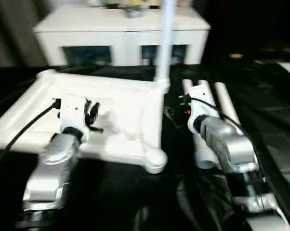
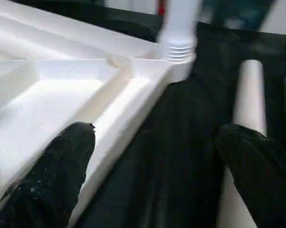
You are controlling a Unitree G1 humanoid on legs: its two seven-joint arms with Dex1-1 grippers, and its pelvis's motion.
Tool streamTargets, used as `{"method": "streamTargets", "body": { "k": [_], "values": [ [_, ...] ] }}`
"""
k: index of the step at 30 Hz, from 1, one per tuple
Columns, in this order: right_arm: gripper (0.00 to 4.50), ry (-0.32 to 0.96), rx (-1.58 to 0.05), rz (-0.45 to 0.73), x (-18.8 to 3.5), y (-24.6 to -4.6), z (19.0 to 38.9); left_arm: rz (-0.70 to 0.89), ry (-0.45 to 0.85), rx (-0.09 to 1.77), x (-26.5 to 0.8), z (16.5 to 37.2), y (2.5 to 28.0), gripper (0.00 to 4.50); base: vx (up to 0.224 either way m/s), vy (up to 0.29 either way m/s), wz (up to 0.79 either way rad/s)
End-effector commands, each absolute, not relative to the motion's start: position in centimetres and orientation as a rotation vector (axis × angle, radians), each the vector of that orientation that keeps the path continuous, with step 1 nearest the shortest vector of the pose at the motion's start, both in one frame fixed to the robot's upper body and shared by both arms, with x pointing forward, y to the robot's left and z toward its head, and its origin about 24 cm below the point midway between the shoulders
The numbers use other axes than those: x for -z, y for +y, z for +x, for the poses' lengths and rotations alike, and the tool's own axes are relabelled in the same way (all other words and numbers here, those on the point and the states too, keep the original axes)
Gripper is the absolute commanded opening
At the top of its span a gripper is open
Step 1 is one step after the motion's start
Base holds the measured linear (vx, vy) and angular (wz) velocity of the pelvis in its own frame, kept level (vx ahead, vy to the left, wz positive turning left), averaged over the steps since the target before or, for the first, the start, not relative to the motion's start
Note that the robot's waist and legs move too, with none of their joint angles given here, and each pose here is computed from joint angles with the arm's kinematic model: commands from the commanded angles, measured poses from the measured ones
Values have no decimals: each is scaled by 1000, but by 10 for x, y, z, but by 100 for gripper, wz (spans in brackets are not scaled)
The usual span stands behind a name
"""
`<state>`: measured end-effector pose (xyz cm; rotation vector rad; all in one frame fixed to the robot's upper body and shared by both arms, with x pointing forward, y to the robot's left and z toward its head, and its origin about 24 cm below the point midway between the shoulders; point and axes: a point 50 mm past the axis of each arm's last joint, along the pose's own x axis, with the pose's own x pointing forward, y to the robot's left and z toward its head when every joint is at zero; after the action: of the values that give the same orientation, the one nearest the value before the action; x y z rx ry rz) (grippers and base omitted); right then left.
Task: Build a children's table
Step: Pick table leg
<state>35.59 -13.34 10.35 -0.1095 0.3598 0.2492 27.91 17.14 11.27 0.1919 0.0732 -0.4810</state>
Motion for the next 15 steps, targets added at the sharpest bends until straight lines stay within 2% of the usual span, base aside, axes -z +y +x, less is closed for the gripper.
{"method": "streamTargets", "body": {
  "k": [1,3,4,8,15],
  "values": [
    [445,409,-193,-153,-105,-140,363,203,95,689,-116,272,153,113,-60,28,7],
    [445,509,-185,-177,-102,-141,366,219,131,822,-118,267,145,113,-25,12,2],
    [445,513,-185,-177,-102,-141,367,219,132,828,-119,267,145,113,0,0,0],
    [445,684,-98,-229,-95,-149,369,254,196,999,-123,260,137,113,0,0,0],
    [445,787,-19,-156,-85,-160,367,269,191,1074,-133,257,132,113,0,0,0]
  ]
}}
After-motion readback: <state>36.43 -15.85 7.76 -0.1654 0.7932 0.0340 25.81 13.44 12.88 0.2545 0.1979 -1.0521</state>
